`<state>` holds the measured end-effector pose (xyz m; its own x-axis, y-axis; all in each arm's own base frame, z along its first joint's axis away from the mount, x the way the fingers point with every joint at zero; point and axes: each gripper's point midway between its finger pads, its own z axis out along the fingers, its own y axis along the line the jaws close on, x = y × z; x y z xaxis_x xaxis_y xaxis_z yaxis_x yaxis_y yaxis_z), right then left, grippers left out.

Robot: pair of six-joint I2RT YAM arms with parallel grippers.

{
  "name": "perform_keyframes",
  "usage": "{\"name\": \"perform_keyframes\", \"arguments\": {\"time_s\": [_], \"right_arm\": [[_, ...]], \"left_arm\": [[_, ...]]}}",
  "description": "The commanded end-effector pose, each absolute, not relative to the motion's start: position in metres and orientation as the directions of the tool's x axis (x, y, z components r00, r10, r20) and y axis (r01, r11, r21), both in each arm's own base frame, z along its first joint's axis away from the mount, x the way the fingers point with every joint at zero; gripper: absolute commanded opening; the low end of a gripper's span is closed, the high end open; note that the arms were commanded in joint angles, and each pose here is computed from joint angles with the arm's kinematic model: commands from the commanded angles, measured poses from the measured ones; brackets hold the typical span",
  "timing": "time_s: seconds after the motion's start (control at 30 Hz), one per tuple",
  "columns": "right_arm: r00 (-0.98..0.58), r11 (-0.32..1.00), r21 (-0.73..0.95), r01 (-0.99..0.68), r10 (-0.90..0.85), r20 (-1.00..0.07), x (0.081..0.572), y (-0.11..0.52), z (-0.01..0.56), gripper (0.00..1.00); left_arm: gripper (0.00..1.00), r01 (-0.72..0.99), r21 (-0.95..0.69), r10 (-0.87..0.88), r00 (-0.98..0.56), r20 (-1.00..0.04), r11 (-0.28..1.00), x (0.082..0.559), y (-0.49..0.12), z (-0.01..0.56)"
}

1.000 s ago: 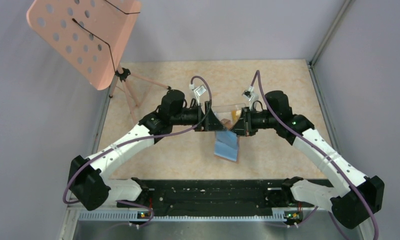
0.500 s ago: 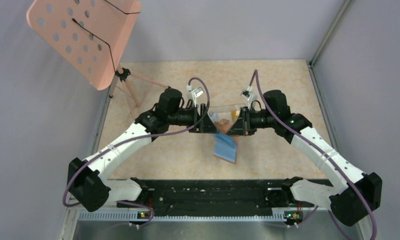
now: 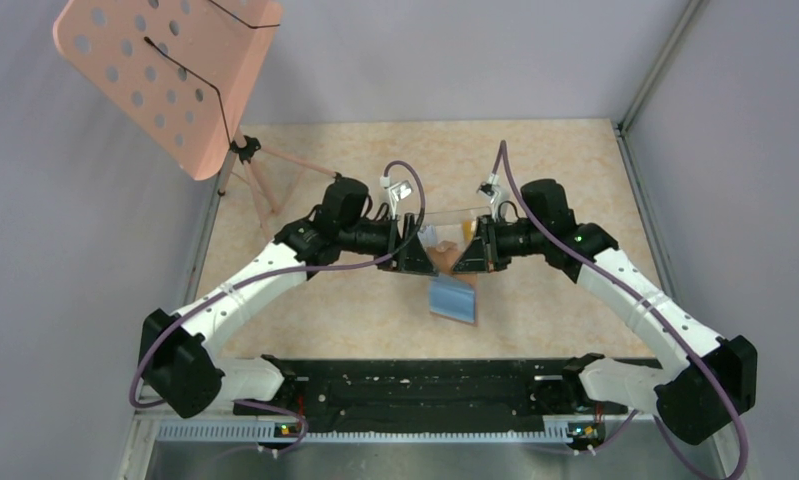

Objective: Put the credit cards into the card holder
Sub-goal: Open the card holder.

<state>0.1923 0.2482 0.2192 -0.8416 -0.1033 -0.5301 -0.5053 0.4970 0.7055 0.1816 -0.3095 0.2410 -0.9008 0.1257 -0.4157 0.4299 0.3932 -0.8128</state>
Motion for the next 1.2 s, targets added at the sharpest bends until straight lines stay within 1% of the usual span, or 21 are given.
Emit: {"name": "perform_keyframes", "arguments": {"time_s": [0.0, 0.13, 0.27, 0.33, 0.43, 0.53, 0.6, 0.63, 0.73, 0.83, 0.93, 1.03, 1.1, 1.17], "right_arm": [[-0.803, 0.427, 0.713, -0.557, -0.056, -0.594, 0.201, 0.258, 0.256, 0.00], [-0.814, 0.401, 0.739, -0.541, -0.026, -0.581, 0.200, 0.262, 0.265, 0.00], [-0.829, 0.392, 0.763, -0.514, 0.003, -0.560, 0.201, 0.263, 0.274, 0.00], [-0.837, 0.381, 0.778, -0.500, 0.017, -0.546, 0.201, 0.265, 0.280, 0.00], [-0.847, 0.359, 0.796, -0.487, 0.027, -0.531, 0.201, 0.268, 0.287, 0.00], [-0.847, 0.332, 0.805, -0.491, 0.033, -0.530, 0.200, 0.270, 0.297, 0.00], [-0.849, 0.318, 0.812, -0.489, 0.039, -0.527, 0.200, 0.271, 0.302, 0.00], [-0.848, 0.308, 0.814, -0.493, 0.041, -0.529, 0.200, 0.272, 0.305, 0.00], [-0.851, 0.278, 0.824, -0.493, 0.044, -0.524, 0.196, 0.274, 0.312, 0.00], [-0.851, 0.259, 0.829, -0.495, 0.045, -0.523, 0.194, 0.274, 0.315, 0.00], [-0.851, 0.244, 0.831, -0.500, 0.038, -0.524, 0.190, 0.274, 0.317, 0.00], [-0.847, 0.248, 0.828, -0.503, 0.045, -0.529, 0.189, 0.273, 0.318, 0.00], [-0.848, 0.252, 0.827, -0.502, 0.048, -0.528, 0.188, 0.272, 0.317, 0.00], [-0.849, 0.256, 0.828, -0.499, 0.048, -0.526, 0.187, 0.271, 0.315, 0.00]], "left_arm": [[0.65, 0.460, -0.841, 0.099, -0.887, -0.451, 0.285, 0.180, -0.318, 0.262], [0.68, 0.446, -0.857, 0.052, -0.892, -0.449, 0.257, 0.182, -0.320, 0.263], [0.69, 0.470, -0.839, 0.006, -0.873, -0.487, 0.274, 0.187, -0.313, 0.264], [0.66, 0.499, -0.822, -0.018, -0.852, -0.523, 0.276, 0.190, -0.308, 0.268], [0.60, 0.568, -0.775, -0.028, -0.802, -0.597, 0.276, 0.189, -0.302, 0.274], [0.57, 0.613, -0.722, -0.004, -0.761, -0.648, 0.321, 0.189, -0.294, 0.272], [0.58, 0.628, -0.687, 0.015, -0.742, -0.670, 0.366, 0.190, -0.288, 0.267], [0.59, 0.635, -0.675, 0.022, -0.734, -0.678, 0.375, 0.190, -0.286, 0.266], [0.65, 0.642, -0.672, 0.026, -0.729, -0.684, 0.369, 0.189, -0.286, 0.266], [0.66, 0.631, -0.665, 0.020, -0.732, -0.681, 0.399, 0.194, -0.284, 0.262], [0.67, 0.628, -0.644, -0.013, -0.712, -0.703, 0.436, 0.201, -0.280, 0.264], [0.67, 0.639, -0.657, -0.066, -0.695, -0.716, 0.400, 0.203, -0.284, 0.280], [0.68, 0.655, -0.668, -0.077, -0.691, -0.718, 0.353, 0.199, -0.287, 0.291], [0.68, 0.659, -0.672, -0.076, -0.692, -0.717, 0.339, 0.197, -0.288, 0.297]]}}
